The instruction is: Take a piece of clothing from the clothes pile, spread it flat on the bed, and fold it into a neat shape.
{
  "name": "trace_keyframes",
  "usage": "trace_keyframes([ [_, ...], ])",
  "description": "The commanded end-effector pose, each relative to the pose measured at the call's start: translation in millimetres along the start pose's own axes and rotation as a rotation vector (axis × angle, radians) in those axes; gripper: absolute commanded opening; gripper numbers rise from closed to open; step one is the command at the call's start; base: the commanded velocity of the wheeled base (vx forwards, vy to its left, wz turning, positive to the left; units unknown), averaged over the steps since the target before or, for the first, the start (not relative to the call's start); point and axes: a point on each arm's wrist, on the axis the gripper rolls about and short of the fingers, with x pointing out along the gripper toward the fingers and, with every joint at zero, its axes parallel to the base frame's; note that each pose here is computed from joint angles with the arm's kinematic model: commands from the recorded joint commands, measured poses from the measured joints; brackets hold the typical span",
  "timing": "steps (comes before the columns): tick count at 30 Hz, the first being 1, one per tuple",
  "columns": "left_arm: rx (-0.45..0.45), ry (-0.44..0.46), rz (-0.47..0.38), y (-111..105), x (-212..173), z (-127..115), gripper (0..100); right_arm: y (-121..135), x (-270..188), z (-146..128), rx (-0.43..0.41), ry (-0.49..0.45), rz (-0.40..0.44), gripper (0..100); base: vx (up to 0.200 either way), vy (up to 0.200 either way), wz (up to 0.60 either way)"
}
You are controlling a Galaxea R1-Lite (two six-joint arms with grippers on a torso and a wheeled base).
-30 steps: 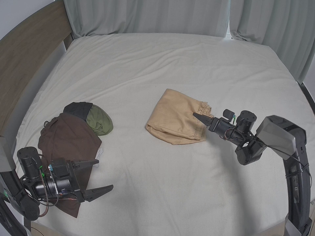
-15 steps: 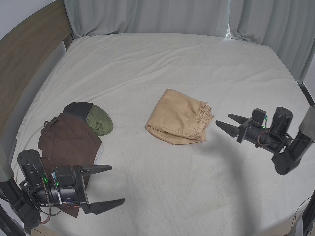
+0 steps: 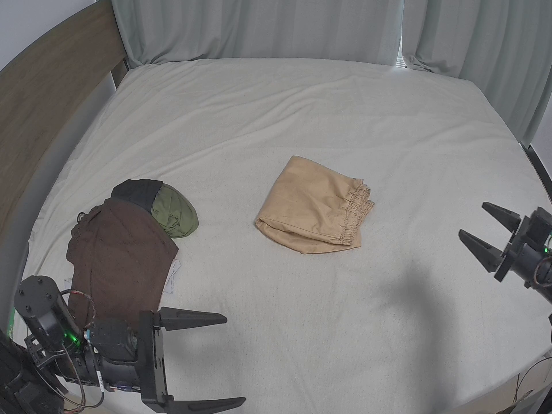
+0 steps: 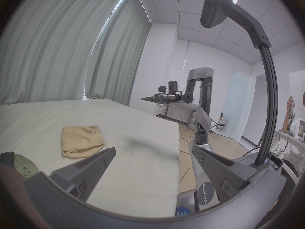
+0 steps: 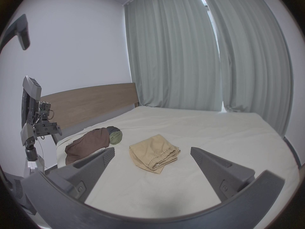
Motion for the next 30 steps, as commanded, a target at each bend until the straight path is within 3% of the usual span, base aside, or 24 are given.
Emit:
trace_keyframes([
  [1, 0.046, -0.053, 0.095, -24, -19, 22, 100, 37, -69, 29, -0.099, -0.134, -0.050, 100, 0.000, 0.000, 0.00],
  [2, 0.030, -0.038, 0.186, -23, -24, 22, 100, 47, -83, 31, -0.095, -0.137, -0.047, 100, 0.000, 0.000, 0.00],
  [3, 0.024, -0.034, 0.216, -23, -26, 23, 100, 52, -89, 31, -0.091, -0.135, -0.045, 100, 0.000, 0.000, 0.00],
  [9, 0.049, -0.101, 0.268, -36, -45, 36, 100, 89, -141, 17, -0.067, -0.132, -0.043, 100, 0.000, 0.000, 0.00],
  [13, 0.070, -0.119, 0.334, -34, -55, 39, 100, 106, -166, 6, -0.052, -0.133, -0.045, 100, 0.000, 0.000, 0.00],
  [22, 0.075, -0.115, 0.414, -43, -74, 39, 100, 118, -182, -17, 0.012, -0.143, -0.035, 100, 0.000, 0.000, 0.00],
  [30, -0.012, -0.186, 0.471, -81, -108, 34, 100, 118, -183, -43, 0.023, -0.119, 0.023, 100, 0.000, 0.000, 0.00],
])
